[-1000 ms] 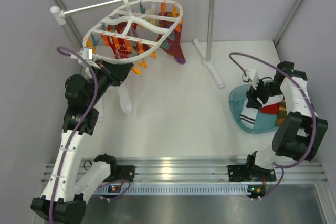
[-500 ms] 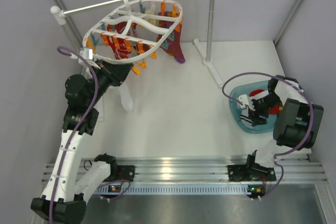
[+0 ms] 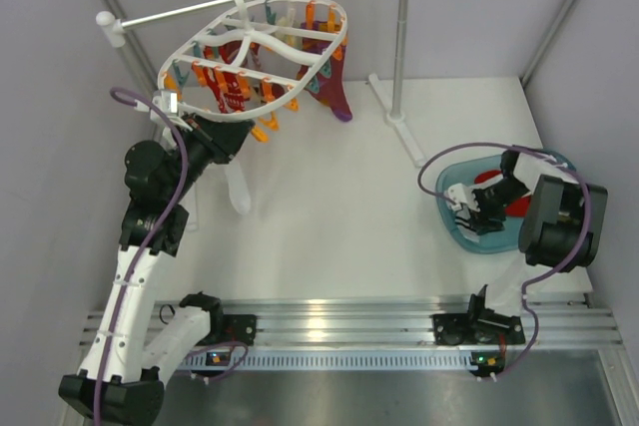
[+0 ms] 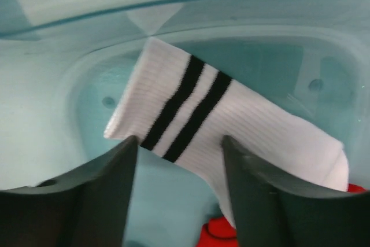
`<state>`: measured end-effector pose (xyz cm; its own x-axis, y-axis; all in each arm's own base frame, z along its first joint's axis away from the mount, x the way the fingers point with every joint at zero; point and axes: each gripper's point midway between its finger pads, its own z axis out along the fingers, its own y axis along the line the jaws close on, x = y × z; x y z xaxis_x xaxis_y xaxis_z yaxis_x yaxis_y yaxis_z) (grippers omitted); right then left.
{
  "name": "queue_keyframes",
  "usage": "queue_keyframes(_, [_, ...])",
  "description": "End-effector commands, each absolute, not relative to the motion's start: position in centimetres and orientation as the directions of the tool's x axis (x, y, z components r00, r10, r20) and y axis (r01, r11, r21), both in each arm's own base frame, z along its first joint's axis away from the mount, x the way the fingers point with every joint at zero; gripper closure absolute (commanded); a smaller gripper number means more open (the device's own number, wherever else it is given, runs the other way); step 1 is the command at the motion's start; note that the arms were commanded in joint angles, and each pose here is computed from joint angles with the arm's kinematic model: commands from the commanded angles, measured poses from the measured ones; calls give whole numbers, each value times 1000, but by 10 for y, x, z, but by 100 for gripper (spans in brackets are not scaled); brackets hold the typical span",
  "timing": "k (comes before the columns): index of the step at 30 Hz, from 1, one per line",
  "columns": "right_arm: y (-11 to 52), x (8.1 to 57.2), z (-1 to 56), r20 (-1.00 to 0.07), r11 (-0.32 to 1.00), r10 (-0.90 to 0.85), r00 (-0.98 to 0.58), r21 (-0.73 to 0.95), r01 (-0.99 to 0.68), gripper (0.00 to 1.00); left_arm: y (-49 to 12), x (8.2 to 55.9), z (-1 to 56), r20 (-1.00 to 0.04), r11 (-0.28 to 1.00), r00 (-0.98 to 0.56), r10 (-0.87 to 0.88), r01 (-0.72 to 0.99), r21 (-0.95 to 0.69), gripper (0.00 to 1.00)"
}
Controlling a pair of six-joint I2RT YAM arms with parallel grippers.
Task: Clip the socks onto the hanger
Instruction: Pick up the sock from the bin.
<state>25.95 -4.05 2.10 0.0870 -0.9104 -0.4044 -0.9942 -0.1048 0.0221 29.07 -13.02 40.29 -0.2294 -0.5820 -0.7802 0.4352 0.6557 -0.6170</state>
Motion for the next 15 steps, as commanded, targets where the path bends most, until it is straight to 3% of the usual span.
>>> queue_keyframes(1, [-27,273,10,-391,-409,-820,418,-111,-906,45,-124,298,403,-785,675,-196,-587,418,-609,100])
queue_keyframes(6, [-23,260,0,-400,-386,-834,380,-69,-920,79,-124,297,403,-790,679,-194,-582,418,-603,100])
queue_keyframes(7, [-23,259,1,-399,-364,-844,359,-65,-929,94,-124,298,403,-791,680,-193,-581,419,-602,100])
queue_keyframes(8, [-23,258,3,-400,-344,-852,338,-60,-937,100,-123,297,404,-794,682,-189,-578,421,-597,100])
queue_keyframes(15, [-17,268,62,-478,-98,-868,138,-107,-989,100,-123,295,403,-793,681,-188,-579,422,-598,100])
